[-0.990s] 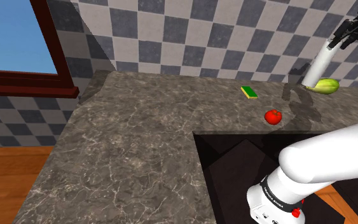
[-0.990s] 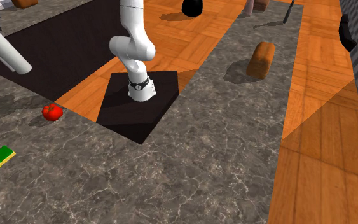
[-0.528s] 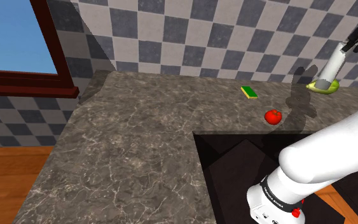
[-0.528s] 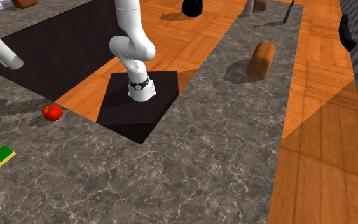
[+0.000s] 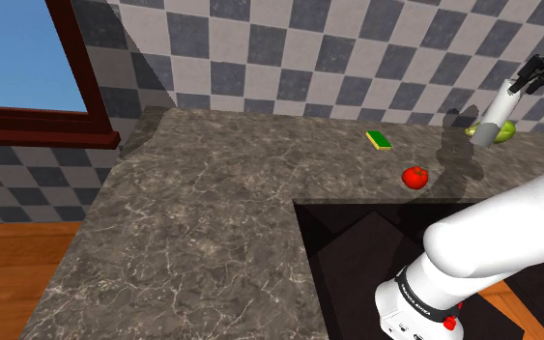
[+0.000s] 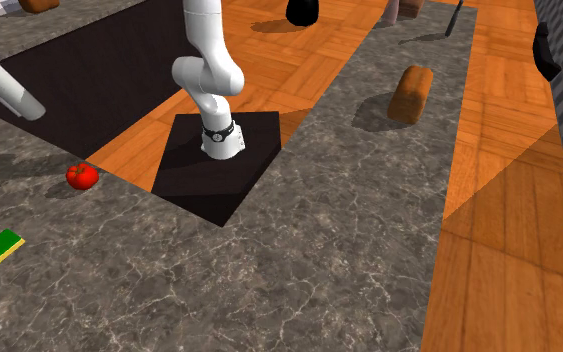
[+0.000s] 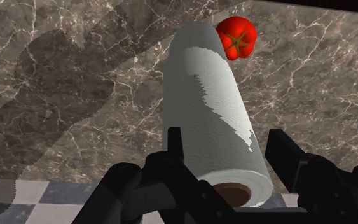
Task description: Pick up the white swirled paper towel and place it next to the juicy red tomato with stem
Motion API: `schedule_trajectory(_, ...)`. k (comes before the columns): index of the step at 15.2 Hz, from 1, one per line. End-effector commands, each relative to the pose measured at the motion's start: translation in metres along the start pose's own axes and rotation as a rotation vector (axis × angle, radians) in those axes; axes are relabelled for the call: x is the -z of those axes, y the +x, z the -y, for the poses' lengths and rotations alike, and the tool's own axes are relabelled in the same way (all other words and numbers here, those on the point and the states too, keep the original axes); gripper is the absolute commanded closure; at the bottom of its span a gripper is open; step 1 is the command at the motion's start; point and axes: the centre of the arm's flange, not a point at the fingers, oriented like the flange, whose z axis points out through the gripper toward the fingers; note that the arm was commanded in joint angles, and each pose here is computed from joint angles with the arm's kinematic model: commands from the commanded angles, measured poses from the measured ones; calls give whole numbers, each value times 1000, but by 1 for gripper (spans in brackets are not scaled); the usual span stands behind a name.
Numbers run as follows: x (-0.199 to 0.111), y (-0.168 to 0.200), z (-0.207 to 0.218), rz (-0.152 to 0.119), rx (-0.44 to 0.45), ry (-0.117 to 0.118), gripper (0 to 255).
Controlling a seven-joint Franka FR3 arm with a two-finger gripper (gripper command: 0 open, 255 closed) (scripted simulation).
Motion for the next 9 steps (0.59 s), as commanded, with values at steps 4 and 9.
schedule_trajectory(4,-26,-5,1,0,0,0,255)
schedule_trajectory(9,-51,-11,1,0,0,0,255)
